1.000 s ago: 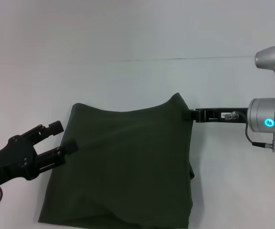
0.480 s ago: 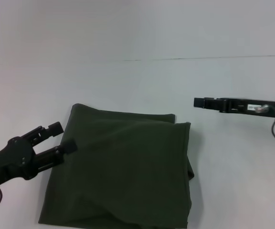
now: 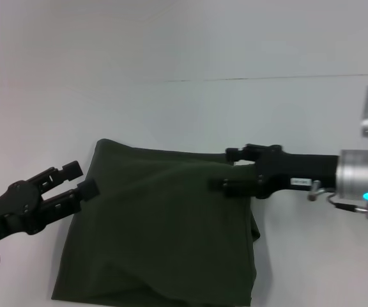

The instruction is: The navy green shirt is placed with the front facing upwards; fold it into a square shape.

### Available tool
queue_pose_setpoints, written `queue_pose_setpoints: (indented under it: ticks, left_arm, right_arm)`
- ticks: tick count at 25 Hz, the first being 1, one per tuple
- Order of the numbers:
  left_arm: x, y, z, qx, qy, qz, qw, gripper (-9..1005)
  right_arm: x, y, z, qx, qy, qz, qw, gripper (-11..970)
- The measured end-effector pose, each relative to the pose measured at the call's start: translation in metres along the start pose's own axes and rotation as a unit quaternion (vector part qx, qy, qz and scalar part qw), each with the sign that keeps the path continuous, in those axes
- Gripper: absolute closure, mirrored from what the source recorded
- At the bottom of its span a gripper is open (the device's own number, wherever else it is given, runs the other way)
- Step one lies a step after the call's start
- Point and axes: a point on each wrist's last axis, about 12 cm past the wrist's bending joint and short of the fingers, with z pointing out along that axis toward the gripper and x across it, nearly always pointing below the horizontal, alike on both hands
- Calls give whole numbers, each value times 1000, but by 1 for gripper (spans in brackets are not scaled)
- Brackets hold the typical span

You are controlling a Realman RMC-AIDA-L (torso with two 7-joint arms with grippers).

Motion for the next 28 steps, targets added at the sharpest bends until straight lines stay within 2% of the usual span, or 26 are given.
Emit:
queue_pose_setpoints:
  ticks: [3, 9, 21, 28]
  left_arm:
    - [0, 0, 0, 0, 0, 0, 1000, 152]
    - [0, 1, 2, -1, 0, 0, 1000, 153]
    - [-1, 2, 6, 3, 5, 0, 1000, 153]
    - [-1, 2, 8, 6, 8, 0, 1000, 152]
  right_arm:
    - [2, 2, 16, -6, 12, -15, 1000, 54]
    - [14, 2, 33, 4, 58, -44, 997, 57]
    - [26, -5, 28, 40, 79, -44, 995, 60]
    - [26, -6, 29, 46, 83, -48, 994, 59]
